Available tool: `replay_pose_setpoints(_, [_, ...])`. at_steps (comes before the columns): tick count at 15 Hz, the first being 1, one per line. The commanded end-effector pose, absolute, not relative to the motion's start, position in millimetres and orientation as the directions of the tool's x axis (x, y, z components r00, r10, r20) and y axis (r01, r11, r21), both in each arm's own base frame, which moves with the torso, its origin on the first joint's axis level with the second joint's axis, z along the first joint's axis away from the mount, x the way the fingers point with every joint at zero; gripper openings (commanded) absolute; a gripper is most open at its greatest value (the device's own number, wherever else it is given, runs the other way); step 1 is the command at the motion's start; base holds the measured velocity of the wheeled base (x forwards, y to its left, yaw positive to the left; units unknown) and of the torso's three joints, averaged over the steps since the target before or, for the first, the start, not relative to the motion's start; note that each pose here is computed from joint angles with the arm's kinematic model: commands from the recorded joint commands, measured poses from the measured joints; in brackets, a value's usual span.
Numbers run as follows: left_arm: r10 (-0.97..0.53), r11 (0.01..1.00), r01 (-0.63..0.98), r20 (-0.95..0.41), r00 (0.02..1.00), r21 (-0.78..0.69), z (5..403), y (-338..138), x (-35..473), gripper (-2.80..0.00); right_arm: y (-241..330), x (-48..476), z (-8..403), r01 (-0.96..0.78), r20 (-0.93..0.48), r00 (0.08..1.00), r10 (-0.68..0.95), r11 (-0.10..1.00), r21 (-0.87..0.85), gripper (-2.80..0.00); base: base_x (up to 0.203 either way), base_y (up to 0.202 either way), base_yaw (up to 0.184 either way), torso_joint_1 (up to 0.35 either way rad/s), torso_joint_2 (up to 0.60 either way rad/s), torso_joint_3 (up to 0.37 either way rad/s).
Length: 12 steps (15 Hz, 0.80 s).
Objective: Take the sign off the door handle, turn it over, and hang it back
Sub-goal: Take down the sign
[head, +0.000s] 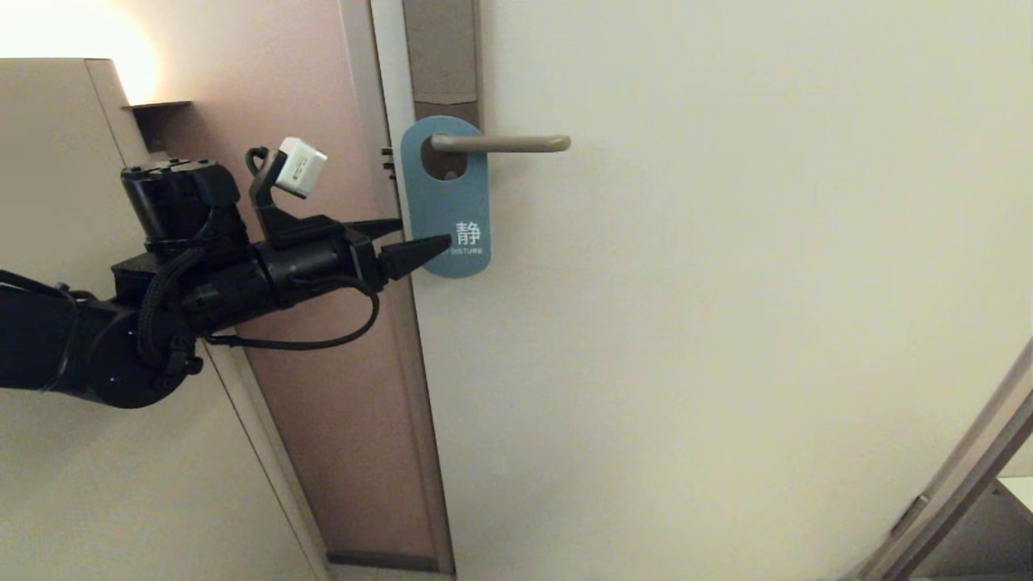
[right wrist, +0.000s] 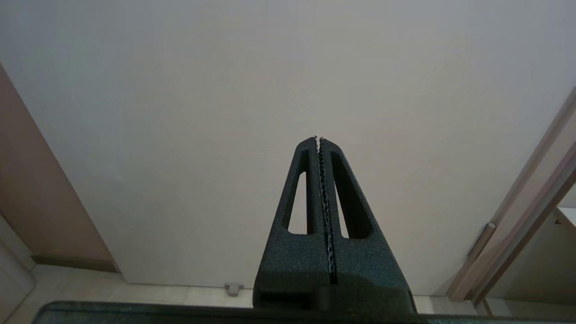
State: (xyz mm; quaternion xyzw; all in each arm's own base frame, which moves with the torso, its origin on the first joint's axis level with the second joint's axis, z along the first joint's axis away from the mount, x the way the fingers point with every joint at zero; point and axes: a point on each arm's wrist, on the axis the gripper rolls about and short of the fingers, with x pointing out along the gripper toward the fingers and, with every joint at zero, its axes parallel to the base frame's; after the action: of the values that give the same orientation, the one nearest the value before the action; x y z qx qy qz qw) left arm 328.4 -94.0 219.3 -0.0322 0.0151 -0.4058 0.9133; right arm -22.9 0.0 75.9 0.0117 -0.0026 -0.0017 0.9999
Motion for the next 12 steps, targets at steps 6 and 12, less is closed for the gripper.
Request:
replay_pose_setpoints(6, [-0.737,0.675,0.736,0.002,0.676,-0.063,215.5,-93.0,334.7,0.00,0.0,-22.8,76.0,0.003,0.005,1.000,-0.003,1.000,0.023,-2.80,0.000,0.000,0.000,0.000,0.00,0.000])
replay_pose_setpoints(12, [-0.747,0.663,0.746,0.013,0.665,-0.060,210.1,-99.6,345.9,0.00,0.0,-22.8,76.0,0.003,0.005,1.000,-0.003,1.000,0.023,-2.80,0.000,0.000,0.000,0.000,0.00,0.000])
